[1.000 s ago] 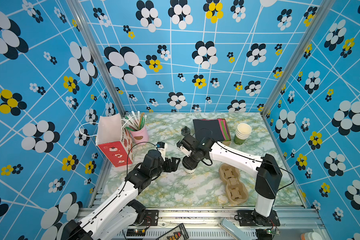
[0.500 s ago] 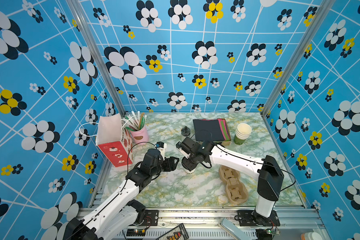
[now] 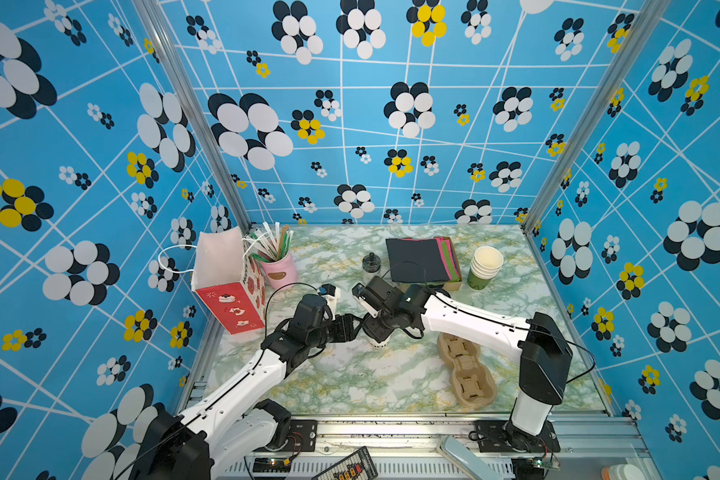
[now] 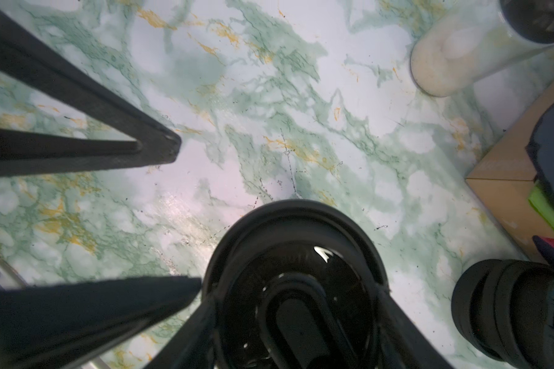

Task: Pack the takeout coffee
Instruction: 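Lower the black lid onto the white cup's rim with the right gripper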

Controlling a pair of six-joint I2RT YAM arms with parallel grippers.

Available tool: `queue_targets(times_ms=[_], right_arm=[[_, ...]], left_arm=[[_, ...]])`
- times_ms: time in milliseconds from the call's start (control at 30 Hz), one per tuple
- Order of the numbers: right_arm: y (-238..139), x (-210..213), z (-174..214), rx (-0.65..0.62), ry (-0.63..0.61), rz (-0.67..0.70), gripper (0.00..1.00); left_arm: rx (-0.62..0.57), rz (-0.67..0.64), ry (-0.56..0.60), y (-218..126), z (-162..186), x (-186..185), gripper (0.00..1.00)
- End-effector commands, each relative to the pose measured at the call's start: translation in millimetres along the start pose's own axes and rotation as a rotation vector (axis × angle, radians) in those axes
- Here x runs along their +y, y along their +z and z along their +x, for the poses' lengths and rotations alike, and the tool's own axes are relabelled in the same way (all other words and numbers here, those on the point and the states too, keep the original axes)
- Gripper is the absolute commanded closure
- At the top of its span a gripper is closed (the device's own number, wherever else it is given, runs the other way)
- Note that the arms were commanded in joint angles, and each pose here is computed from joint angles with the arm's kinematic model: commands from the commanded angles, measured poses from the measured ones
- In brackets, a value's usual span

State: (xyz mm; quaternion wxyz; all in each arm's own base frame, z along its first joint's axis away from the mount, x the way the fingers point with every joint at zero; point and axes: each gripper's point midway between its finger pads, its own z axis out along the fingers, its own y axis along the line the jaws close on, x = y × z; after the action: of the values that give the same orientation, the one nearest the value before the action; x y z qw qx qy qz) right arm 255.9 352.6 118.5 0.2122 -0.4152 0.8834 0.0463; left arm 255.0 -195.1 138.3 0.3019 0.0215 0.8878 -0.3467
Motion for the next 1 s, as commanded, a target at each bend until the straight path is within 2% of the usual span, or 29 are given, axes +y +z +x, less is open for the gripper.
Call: queue_targets(times_ms=[0, 667, 933, 967], right_arm=[[57, 18, 157, 0.573, -0.056, -0.049, 0.66], [48, 20, 149, 0.52, -0.036, -0.063, 0.66], [44, 20, 147, 0.511, -0.041, -0.067, 0.66], [44, 20, 148, 0.513, -0.041, -0.067, 0.66]], left_arm=[[0.012, 0.025, -0.019, 4, 1, -1, 0.39], [0.088, -0.001, -0.045, 21, 17, 10, 0.49], [0.183, -0.132, -0.015, 21, 34, 28, 0.56], [0.197, -0.147, -0.013, 21, 37, 31, 0.61]])
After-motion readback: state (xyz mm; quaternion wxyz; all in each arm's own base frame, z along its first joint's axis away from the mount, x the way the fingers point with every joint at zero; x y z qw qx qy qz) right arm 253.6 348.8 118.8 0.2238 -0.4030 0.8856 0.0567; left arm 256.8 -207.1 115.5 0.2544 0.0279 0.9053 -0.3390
